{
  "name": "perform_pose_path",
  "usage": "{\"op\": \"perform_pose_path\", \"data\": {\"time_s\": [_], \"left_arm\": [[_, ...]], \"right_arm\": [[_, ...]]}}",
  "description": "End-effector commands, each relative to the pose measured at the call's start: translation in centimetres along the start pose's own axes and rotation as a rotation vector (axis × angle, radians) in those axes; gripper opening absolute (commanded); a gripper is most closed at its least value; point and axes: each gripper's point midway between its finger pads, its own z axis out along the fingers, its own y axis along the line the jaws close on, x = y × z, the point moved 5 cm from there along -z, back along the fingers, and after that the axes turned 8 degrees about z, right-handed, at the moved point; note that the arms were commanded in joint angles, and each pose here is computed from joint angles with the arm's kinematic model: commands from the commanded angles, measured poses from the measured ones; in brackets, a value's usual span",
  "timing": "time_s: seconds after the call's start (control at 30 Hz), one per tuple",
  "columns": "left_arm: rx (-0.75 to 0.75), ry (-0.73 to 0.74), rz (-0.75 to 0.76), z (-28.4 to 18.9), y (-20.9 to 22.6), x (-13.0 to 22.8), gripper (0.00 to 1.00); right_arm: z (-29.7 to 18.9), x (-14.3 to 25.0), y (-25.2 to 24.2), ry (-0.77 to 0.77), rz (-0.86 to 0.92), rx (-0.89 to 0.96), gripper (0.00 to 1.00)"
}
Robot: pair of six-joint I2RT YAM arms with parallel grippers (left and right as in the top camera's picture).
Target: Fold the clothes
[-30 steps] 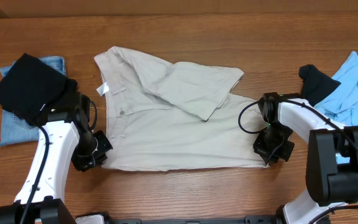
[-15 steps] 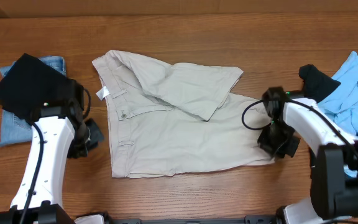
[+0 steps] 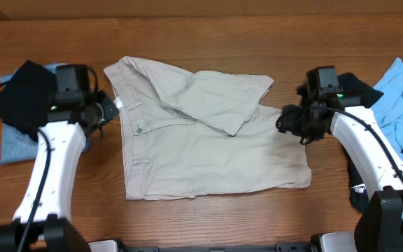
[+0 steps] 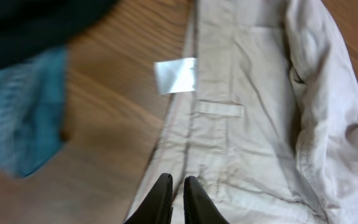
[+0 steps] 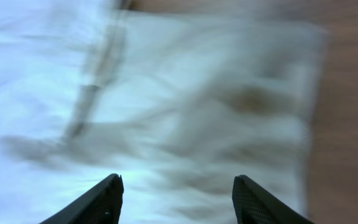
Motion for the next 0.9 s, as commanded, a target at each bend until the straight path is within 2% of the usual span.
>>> {"op": "perform_pose_path", "data": {"time_s": [0.0, 0.2, 0.33, 0.43, 0.53, 0.87], "left_arm": [[0.084, 0.077, 0.104, 3.1, -2.9, 0.9, 0.12], [0.124, 0.119, 0.228, 7.3, -5.8, 2.4, 0.16], [0.118, 0.166, 0.232, 9.3, -5.9, 3.4, 0.16], [0.110, 0.202, 0.231, 10.4, -5.7, 4.2, 0.17], [0.103, 0.224, 0.231, 11.1, -5.5, 4.6, 0.17], [0.099, 0.235, 0.229, 11.2, -5.4, 4.8, 0.18]], "right_arm": [[-0.6, -0.7, 3.6, 0.002, -0.163, -0.248, 0.60], [2.3, -0.6, 5.7, 0.046, -0.216, -0.298, 0.62], [5.1, -0.3, 5.9, 0.105, -0.197, -0.287, 0.64], [6.3, -0.1, 6.4, 0.144, -0.190, -0.350, 0.63], [6.8, -0.4, 7.1, 0.148, -0.197, -0.408, 0.63], [8.9, -0.6, 6.8, 0.164, -0.173, -0.401, 0.64]]}}
